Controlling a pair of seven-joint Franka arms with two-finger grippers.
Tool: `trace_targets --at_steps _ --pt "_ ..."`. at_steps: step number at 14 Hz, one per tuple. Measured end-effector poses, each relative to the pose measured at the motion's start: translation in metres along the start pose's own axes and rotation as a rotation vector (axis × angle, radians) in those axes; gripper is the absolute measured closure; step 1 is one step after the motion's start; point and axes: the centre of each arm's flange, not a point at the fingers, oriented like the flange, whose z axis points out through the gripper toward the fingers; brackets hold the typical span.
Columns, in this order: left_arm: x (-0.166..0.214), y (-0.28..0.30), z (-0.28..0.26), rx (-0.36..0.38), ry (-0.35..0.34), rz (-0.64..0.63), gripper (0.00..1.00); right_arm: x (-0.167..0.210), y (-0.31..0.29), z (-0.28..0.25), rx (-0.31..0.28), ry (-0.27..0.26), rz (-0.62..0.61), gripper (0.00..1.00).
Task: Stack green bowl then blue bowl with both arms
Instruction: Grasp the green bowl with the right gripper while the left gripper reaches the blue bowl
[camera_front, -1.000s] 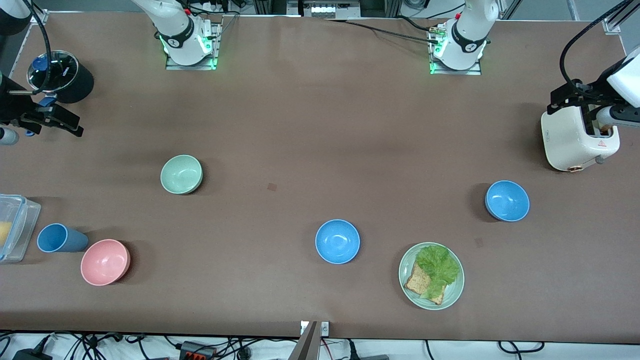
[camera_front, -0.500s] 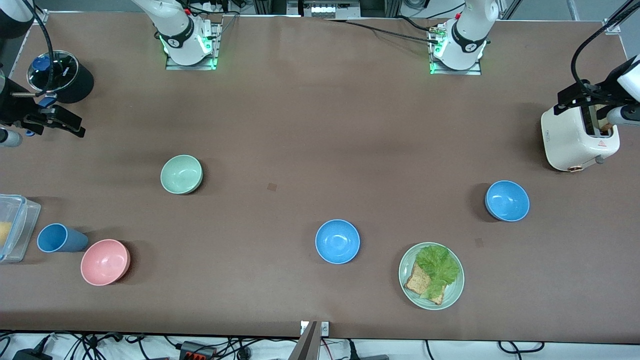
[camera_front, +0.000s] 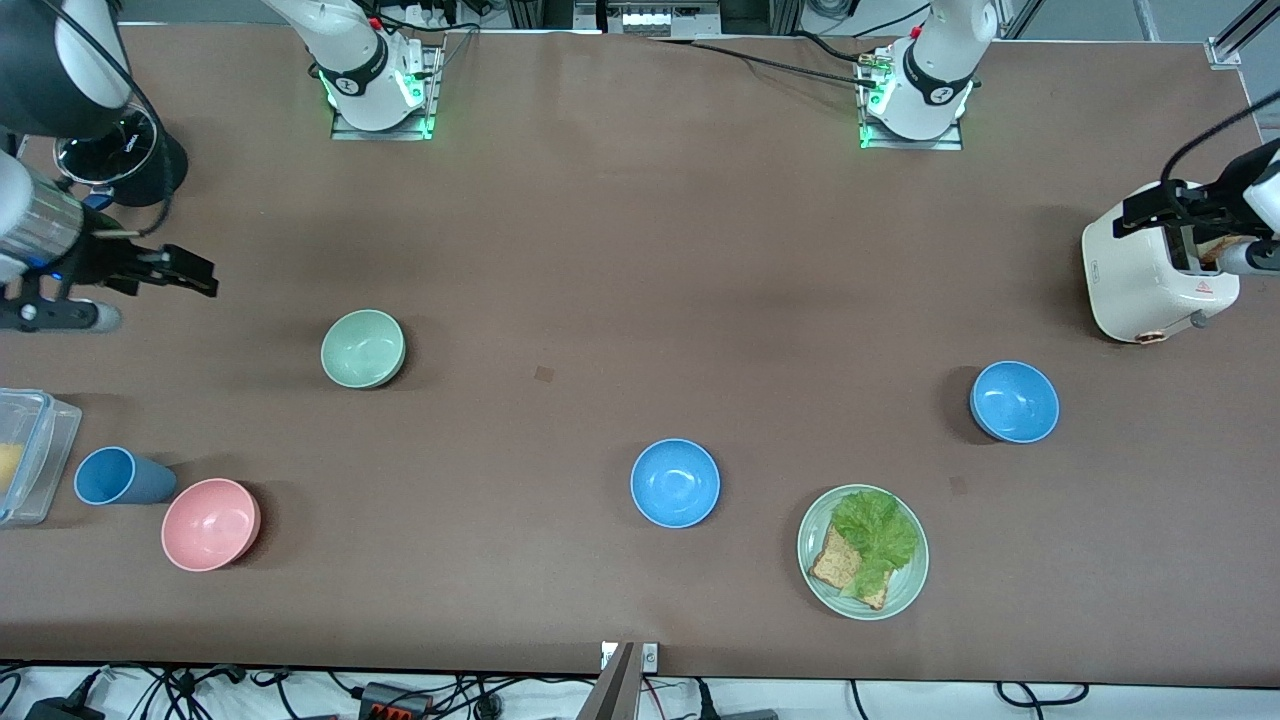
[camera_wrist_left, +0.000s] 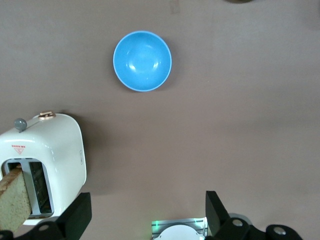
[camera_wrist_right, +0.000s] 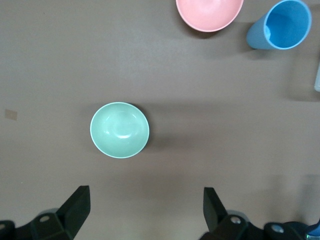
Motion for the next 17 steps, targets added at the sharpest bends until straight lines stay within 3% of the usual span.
trace_targets --at_steps 6,12,17 --pt "0.008 -0.006 0.013 -0.010 -0.028 -0.007 0.00 0.042 -0.038 0.107 -0.017 -0.143 -0.056 0.00" --pt "0.069 -0.065 0.078 -0.043 -0.015 -0.068 0.00 0.068 -0.037 0.229 -0.027 -0.268 -0.054 0.00" --pt "0.120 -0.079 0.164 -0.062 -0.017 -0.070 0.00 0.075 -0.033 0.304 -0.019 -0.317 -0.038 0.03"
